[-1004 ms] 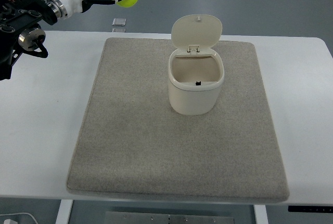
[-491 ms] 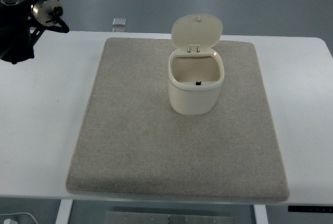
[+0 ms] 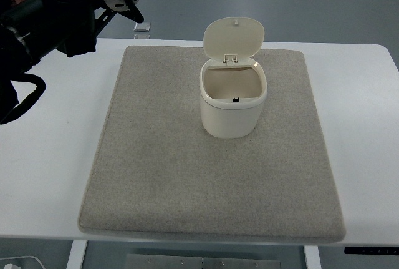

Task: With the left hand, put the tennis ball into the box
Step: 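Lift the tennis ball up and away from the mat with the left hand, then carry the ball over the open cream bin and lower it in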

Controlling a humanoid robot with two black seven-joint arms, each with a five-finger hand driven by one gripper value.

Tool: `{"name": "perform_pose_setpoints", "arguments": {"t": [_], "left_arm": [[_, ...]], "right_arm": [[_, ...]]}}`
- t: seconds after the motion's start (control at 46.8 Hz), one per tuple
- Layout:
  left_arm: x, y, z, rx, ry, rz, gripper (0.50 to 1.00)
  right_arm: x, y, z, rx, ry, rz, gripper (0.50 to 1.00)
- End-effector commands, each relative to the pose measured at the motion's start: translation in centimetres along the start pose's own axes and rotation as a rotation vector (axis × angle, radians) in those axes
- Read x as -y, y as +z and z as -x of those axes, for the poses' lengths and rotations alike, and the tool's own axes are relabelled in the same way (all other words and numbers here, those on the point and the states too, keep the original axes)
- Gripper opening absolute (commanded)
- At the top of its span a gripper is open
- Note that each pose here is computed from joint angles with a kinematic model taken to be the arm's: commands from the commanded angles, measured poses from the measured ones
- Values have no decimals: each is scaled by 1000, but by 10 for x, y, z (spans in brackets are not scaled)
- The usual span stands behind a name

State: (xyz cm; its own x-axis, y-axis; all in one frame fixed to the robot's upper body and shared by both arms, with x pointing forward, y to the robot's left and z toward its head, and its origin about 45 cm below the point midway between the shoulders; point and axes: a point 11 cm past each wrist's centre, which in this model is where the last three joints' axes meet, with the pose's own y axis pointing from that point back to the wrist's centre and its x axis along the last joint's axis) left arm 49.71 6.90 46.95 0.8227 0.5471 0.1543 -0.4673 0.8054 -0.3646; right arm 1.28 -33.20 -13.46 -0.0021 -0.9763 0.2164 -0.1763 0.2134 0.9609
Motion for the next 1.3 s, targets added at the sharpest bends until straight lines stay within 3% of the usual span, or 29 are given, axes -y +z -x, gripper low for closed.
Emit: {"name": "perform_pose_setpoints", "arguments": {"t": [0.0, 0.256, 0.683, 1.281], "left_arm": [[5, -8, 10, 5, -27, -20, 500], [1, -40, 46, 14, -147, -98, 500], [0, -51, 92, 37, -326, -144, 503], [-73, -69, 74, 160, -379, -343, 542]], "right_arm": [[0, 0, 0, 0, 0, 0, 938], [0, 0, 0, 0, 0, 0, 938], [0, 0, 0, 0, 0, 0, 938], [0, 0, 0, 0, 0, 0, 938]]}}
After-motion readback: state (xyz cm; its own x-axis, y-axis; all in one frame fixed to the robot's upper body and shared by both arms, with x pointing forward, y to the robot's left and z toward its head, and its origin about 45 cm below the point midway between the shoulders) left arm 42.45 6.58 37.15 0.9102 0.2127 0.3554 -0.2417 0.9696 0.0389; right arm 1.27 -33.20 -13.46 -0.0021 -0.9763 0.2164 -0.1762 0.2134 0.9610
